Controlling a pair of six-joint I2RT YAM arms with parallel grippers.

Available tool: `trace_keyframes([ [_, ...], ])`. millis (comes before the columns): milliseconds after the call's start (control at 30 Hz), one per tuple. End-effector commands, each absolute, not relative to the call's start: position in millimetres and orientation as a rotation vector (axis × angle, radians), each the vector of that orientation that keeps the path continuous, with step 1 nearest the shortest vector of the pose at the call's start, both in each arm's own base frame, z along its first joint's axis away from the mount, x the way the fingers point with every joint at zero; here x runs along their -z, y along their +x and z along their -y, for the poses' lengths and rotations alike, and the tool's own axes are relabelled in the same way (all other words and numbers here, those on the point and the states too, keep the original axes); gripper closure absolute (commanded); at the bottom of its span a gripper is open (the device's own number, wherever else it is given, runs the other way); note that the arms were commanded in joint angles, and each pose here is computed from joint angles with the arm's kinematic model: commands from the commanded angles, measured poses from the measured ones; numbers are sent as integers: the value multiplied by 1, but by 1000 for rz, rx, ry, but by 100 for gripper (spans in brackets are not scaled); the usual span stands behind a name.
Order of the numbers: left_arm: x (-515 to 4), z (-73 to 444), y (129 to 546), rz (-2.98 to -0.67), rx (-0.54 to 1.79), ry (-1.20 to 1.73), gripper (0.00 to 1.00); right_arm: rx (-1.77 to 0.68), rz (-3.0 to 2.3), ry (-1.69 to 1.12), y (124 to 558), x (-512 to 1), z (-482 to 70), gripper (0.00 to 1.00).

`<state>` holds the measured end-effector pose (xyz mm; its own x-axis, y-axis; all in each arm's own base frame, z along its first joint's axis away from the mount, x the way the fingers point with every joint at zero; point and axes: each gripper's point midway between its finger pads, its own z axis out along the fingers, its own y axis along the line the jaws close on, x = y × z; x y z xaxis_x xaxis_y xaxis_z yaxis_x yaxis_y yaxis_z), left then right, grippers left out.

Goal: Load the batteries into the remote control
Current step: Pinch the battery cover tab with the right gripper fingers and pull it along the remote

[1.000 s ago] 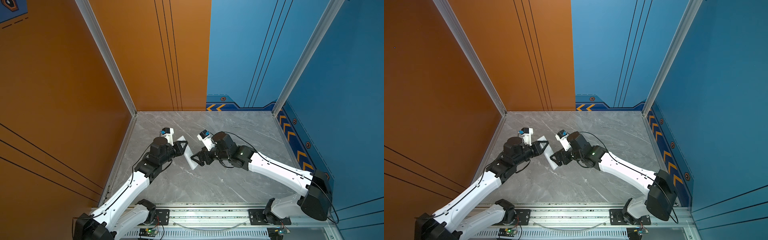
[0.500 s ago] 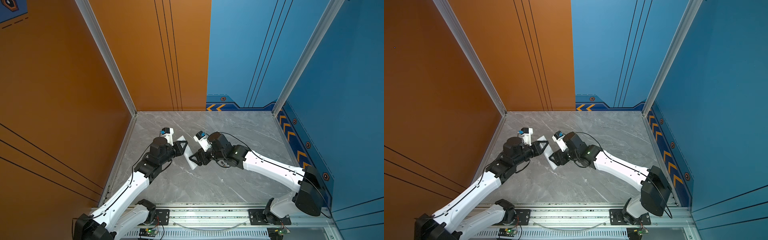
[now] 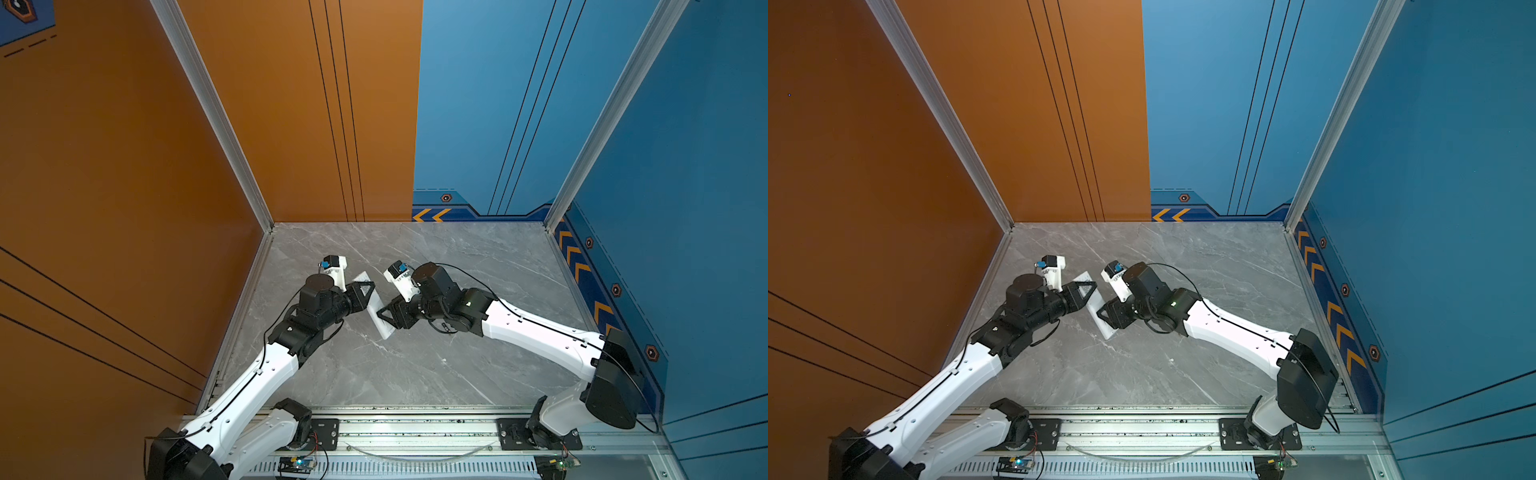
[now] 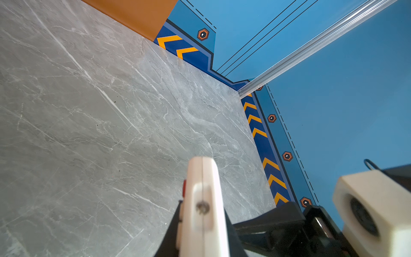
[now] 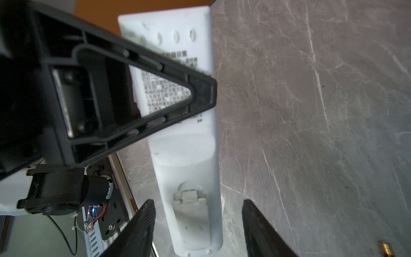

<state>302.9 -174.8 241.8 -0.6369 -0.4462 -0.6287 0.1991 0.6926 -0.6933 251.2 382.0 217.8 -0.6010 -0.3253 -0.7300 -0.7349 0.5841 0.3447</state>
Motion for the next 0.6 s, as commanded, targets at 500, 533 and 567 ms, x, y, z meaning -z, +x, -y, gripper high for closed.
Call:
trace_keyframes([
  [500,-247,173,301,-2032,980,-166,100,-897,-2172,-877,250,-220,-397,46],
  [533,-248,173,301,-2031,981,-166,100,-899,-2172,-880,250,-220,-398,48],
  [567,-248,173,301,-2031,981,-165,100,-901,-2171,-880,250,-220,-398,49],
])
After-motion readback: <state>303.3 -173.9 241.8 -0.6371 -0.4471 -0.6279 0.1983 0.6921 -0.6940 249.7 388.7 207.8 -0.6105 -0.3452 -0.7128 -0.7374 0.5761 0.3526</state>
